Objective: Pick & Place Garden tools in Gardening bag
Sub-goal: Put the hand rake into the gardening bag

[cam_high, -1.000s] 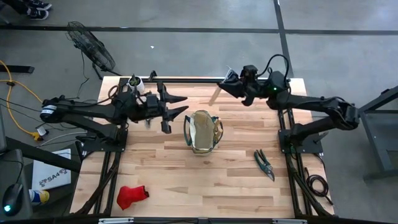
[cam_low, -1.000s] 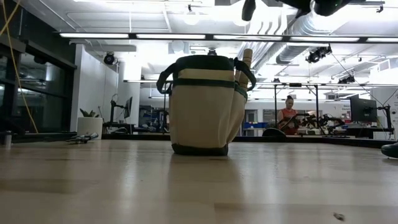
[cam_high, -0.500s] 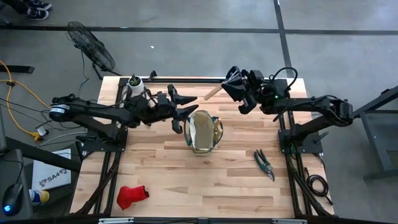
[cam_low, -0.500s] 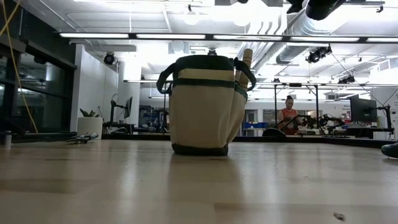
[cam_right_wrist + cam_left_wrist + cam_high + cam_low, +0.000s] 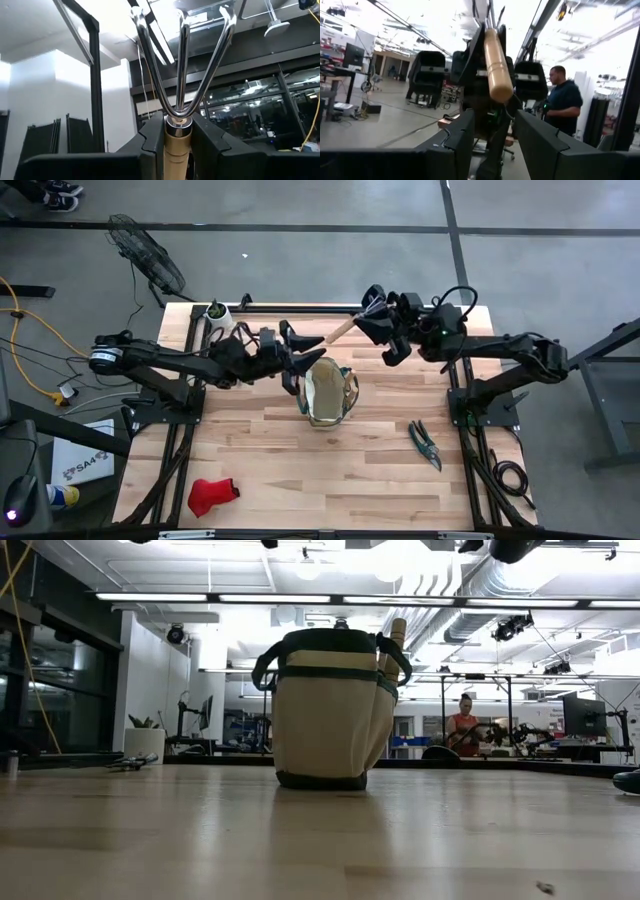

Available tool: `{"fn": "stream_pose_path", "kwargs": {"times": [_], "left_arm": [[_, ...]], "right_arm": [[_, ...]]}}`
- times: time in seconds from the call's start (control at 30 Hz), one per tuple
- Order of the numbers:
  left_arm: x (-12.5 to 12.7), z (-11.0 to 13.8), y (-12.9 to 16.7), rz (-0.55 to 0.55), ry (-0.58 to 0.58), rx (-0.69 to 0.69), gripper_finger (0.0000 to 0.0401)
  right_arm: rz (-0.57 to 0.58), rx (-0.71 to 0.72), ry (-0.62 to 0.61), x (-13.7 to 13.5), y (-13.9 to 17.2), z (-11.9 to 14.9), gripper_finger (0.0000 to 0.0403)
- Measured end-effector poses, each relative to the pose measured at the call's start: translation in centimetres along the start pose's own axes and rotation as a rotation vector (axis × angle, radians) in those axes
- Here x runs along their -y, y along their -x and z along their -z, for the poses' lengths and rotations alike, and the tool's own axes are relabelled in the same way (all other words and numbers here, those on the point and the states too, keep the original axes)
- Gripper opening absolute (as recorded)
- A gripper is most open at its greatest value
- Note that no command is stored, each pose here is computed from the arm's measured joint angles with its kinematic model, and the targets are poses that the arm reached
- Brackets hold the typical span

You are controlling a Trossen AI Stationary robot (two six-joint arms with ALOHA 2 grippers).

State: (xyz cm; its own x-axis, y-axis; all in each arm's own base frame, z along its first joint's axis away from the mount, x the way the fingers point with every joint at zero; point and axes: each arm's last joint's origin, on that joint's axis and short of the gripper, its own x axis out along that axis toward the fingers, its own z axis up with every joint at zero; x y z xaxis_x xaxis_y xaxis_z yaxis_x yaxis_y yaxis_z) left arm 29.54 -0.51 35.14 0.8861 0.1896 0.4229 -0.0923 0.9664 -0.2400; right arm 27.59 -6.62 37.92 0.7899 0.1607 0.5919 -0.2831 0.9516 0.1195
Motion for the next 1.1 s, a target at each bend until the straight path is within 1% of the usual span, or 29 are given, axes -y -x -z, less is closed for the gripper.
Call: {"fn": "stream_pose_path", "kwargs": {"times": [0.2, 0.67, 0.93, 1.0, 1.1], "left_arm": [[0.0, 0.1, -0.1, 0.012, 0.008, 0.011, 0.014], [0.1, -0.1, -0.3, 0.017, 0.01, 0.015, 0.014], [0.1, -0.1, -0.3, 0.014, 0.01, 0.015, 0.0139], [0.1, -0.1, -0.3, 0.013, 0.011, 0.015, 0.0133], [0.1, -0.1, -0.3, 0.013, 0.011, 0.015, 0.0109]], "right_arm": [[0.016, -0.078, 0.004, 0.0, -0.6, 0.5, 0.006], [-0.015, -0.107, -0.007, 0.3, -2.9, 2.3, 0.006], [-0.014, -0.106, -0.005, 0.5, -2.9, 2.4, 0.006], [-0.012, -0.105, -0.003, 0.6, -2.9, 2.4, 0.006], [-0.01, -0.108, -0.007, 0.7, -2.8, 2.3, 0.006]]}}
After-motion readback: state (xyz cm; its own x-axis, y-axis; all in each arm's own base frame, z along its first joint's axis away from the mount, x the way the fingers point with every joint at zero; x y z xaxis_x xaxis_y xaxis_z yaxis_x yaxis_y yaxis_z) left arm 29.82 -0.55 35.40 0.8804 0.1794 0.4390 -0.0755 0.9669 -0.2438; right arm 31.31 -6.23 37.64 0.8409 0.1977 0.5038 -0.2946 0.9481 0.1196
